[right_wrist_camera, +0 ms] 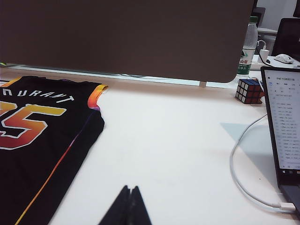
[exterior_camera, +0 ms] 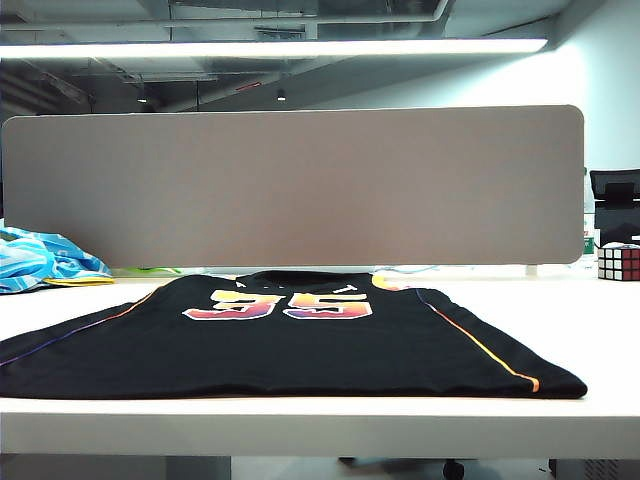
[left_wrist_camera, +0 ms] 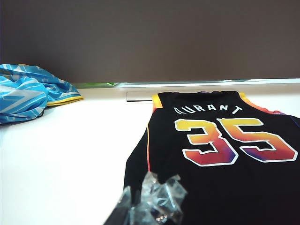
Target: Fold the bottom side of the basketball jersey horizontally towards the center, about one-third of the way, and then fold the bottom of the basketball jersey up towards the top, creating a neat rectangle.
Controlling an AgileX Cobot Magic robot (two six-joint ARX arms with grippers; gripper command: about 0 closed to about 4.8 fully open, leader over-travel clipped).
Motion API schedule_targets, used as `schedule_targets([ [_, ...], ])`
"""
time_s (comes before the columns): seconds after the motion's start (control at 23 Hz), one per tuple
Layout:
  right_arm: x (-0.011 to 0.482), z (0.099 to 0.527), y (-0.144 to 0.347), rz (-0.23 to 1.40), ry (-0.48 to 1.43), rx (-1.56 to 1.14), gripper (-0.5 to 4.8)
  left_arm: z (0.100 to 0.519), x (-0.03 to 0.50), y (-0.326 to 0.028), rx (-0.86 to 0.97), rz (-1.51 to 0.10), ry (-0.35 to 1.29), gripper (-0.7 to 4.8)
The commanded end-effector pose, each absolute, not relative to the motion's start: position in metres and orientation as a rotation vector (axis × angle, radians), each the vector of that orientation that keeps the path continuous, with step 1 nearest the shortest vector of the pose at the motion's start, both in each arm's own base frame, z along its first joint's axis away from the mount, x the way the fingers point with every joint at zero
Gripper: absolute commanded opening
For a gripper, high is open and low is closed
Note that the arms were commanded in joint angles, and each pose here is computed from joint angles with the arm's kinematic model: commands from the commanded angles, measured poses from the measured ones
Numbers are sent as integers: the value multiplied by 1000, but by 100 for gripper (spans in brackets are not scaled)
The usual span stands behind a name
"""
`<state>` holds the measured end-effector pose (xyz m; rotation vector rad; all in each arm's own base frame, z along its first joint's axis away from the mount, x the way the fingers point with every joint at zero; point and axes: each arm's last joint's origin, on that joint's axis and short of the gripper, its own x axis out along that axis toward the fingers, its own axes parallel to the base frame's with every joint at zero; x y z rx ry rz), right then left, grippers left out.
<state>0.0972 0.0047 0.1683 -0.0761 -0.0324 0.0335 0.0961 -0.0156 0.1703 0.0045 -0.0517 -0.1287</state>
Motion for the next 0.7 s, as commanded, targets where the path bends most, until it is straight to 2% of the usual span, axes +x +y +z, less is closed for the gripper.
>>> schedule_targets([
  [0.04,97,168,5,28,-43,-78,-1,171,96,-16,4,-131,-62,-6],
  [0.35,97,168,5,33,-43,-60,-1,171,96,-16,-1,-131,-63,-6],
  [0.39,97,168,5,47,-42,-12,-1,172,96,-16,-27,-133,-64,-6],
  [0.52,97,169,8,139,-41,162,-2,176,96,-15,-256,-142,-82,-6],
  [0.57,96,172,10,218,-40,223,-2,182,94,-14,-332,-122,-88,-6],
  [0.7,92,188,9,202,23,280,-4,202,90,-10,-340,21,42,-5],
])
